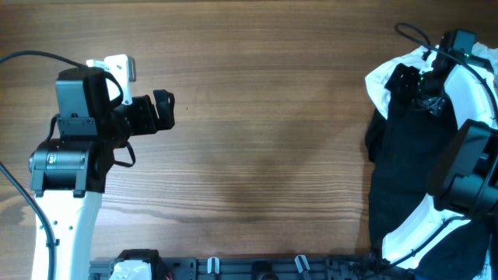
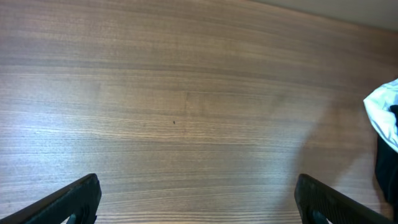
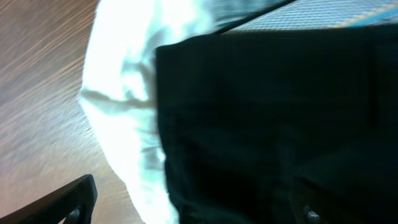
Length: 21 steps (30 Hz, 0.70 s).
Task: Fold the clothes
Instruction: 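Reach the right gripper to the black shorts on the clothes pile, then grasp the black shorts waistband with the right gripper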
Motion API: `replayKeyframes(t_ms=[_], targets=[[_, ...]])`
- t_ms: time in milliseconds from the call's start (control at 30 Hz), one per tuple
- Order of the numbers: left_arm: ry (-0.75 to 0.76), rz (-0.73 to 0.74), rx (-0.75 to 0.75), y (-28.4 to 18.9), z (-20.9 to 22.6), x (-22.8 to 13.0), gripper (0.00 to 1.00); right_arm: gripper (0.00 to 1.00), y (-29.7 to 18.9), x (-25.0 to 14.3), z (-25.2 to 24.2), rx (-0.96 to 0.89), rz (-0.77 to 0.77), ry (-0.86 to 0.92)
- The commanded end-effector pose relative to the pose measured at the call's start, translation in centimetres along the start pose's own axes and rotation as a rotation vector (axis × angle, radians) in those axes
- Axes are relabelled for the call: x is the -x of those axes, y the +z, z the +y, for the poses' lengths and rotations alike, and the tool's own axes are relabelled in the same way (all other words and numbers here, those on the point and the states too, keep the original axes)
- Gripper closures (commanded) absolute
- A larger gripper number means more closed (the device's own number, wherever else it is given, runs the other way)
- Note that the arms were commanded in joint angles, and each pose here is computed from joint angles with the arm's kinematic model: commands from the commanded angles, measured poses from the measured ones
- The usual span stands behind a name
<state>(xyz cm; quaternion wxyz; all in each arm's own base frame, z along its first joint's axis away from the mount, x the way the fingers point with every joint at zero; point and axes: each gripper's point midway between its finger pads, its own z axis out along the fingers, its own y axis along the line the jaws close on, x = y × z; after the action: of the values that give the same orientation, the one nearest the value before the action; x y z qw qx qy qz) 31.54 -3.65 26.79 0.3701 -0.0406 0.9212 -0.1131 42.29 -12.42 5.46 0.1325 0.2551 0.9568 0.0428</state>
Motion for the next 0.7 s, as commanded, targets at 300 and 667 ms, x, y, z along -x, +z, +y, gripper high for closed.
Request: replayKeyframes(t_ms=[300,667], targets=[[-0.004,-0.042,-0.018,-0.6,-0.3,1.3,0.00,0.37,0.8,-0.7,-0.1,-0.079,-0.010,0.061],[-0.003,-0.043,-0.035,-0.6,-0.6,1.3,0.00,0.85,1.6,-0.3,-1.7,-0.159,-0.062,0.094]])
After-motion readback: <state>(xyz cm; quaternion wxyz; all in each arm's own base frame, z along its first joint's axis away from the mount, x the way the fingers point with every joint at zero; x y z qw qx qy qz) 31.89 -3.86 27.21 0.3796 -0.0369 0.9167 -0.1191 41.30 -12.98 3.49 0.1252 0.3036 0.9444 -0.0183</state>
